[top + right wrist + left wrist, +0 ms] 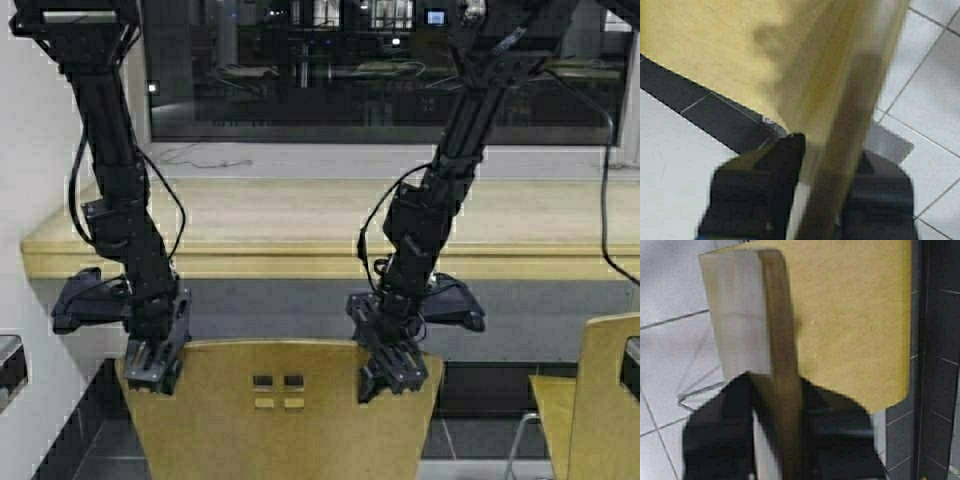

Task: Push the chairs under the table

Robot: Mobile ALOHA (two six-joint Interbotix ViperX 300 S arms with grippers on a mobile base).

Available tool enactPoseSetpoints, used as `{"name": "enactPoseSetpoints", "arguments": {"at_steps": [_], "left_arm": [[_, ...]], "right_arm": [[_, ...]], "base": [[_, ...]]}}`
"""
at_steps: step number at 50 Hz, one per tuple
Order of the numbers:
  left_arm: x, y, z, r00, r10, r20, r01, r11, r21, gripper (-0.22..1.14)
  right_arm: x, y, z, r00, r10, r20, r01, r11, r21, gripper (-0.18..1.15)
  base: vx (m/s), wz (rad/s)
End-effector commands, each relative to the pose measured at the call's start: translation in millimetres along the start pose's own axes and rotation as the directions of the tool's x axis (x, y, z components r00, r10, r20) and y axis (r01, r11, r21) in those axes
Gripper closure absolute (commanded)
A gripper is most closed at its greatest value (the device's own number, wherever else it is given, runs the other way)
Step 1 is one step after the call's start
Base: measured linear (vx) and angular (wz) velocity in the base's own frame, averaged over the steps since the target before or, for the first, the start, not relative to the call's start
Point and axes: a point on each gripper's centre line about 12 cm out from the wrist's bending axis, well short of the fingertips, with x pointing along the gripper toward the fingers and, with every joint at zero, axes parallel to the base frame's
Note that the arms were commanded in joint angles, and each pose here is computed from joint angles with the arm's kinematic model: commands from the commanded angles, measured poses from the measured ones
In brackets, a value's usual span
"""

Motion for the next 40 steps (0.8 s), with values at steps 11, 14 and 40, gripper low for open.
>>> {"name": "enactPoseSetpoints", "arguments": {"at_steps": [11,14,40], "left_arm": [[-1.3,-34.3,-2.8,0.996,-0.089,-0.008,0.089,0.996,-0.004,0.5],[-1.4,-35.1,-1.5,0.996,-0.09,-0.006,0.09,0.996,-0.007,0.5],[-9.8,-34.3,0.3,0.996,-0.086,-0.011,0.086,0.996,0.012,0.5]], "right_arm": [[-11.3,27.5,6.6,0.996,0.08,0.026,-0.08,0.997,-0.006,0.46],[-10.4,26.8,6.6,0.997,0.078,0.026,-0.078,0.997,-0.006,0.46],[-14.7,17.3,6.5,0.998,0.051,0.022,-0.05,0.997,-0.054,0.46]], "base": [[0.04,-0.01],[0.09,0.0],[0.17,0.04]]}}
